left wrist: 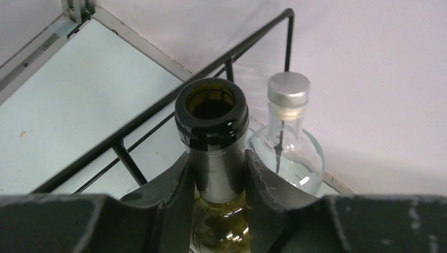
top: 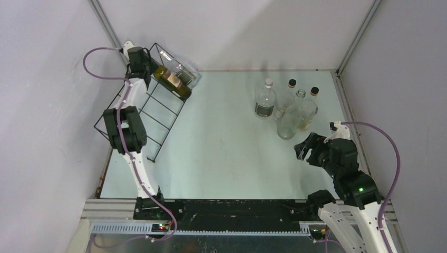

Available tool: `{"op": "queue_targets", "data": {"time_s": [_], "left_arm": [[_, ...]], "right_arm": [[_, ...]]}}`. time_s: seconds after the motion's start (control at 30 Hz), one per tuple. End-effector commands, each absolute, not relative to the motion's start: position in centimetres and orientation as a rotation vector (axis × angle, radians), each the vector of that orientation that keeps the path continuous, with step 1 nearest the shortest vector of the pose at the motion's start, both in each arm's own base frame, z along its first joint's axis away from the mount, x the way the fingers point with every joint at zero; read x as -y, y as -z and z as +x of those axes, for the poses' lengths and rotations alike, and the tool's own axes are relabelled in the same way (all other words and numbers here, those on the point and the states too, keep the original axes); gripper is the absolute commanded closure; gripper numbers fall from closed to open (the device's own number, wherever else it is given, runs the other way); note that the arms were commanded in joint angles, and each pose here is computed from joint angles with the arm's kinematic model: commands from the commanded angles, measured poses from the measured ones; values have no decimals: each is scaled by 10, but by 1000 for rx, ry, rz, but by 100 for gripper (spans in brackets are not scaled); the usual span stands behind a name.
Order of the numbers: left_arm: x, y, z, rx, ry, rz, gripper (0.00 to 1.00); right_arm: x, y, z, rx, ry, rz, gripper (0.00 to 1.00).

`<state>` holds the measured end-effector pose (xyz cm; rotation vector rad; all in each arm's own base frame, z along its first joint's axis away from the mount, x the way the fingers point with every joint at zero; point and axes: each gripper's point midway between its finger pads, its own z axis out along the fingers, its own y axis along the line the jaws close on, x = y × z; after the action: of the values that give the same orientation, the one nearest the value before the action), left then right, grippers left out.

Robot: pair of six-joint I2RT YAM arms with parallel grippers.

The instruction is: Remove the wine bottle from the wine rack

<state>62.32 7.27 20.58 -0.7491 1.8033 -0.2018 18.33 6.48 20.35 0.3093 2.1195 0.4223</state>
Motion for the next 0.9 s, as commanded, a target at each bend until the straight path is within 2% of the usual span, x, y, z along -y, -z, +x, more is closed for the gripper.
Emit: {"op": "queue_targets", "data": {"time_s": [0.0,0.37,0.87], "left_arm": [[-60,-279,602,-1693,184,-609,100],[-5,-327,561,-1612,104,-389,100],[43,-356,521,-1580,-5,-215,100]], "right_arm": [[-67,-214,186,-2065,-454,298,25],[-70,-228,169,-2034,-516,294,26],[-67,-239,153,-2001,-547,306,27]]}}
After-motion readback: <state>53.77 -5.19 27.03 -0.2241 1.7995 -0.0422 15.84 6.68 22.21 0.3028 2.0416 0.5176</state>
